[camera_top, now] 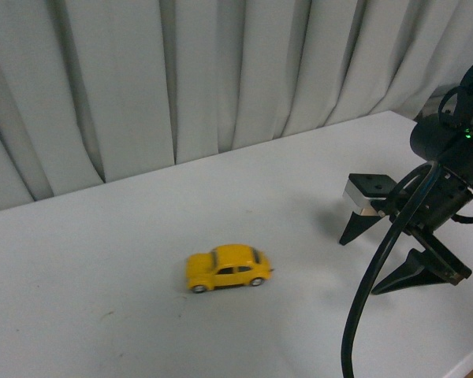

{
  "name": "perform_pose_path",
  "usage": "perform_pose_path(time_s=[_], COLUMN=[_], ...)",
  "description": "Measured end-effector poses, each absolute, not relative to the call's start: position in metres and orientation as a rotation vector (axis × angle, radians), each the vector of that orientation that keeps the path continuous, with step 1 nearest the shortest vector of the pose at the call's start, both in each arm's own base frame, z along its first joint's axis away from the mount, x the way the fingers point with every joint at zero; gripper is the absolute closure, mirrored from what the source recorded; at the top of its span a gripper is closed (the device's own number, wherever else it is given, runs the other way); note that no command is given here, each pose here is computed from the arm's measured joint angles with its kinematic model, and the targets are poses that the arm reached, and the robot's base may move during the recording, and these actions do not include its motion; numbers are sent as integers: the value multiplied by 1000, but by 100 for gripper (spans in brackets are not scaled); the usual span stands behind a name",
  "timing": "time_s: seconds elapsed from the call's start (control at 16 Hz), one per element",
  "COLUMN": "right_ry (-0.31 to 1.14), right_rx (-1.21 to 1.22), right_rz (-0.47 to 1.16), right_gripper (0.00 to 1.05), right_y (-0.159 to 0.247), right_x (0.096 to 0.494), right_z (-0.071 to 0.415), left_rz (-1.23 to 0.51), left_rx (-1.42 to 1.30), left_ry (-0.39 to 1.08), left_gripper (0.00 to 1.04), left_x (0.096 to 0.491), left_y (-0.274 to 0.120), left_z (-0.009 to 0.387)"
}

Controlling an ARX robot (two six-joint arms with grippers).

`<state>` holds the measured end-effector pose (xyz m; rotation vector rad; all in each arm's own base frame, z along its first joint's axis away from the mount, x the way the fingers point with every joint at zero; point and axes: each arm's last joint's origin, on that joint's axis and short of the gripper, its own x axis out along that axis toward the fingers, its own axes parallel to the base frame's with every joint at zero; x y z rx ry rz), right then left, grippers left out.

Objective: Wind up and store yellow beetle toy

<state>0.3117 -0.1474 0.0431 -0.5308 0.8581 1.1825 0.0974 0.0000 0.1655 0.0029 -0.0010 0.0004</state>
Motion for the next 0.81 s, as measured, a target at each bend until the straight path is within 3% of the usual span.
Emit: perform_pose_path(time_s=[0.81], right_ry=[859], right_rx=[-548], right_rz=[1190], right_gripper=[7], right_y=[-145], right_x=[315], right_z=[44], left_rz=[0], left_rx=[3], left_ry=[-1], left_gripper=[7], left_x=[97], left_y=[0], left_z=[165])
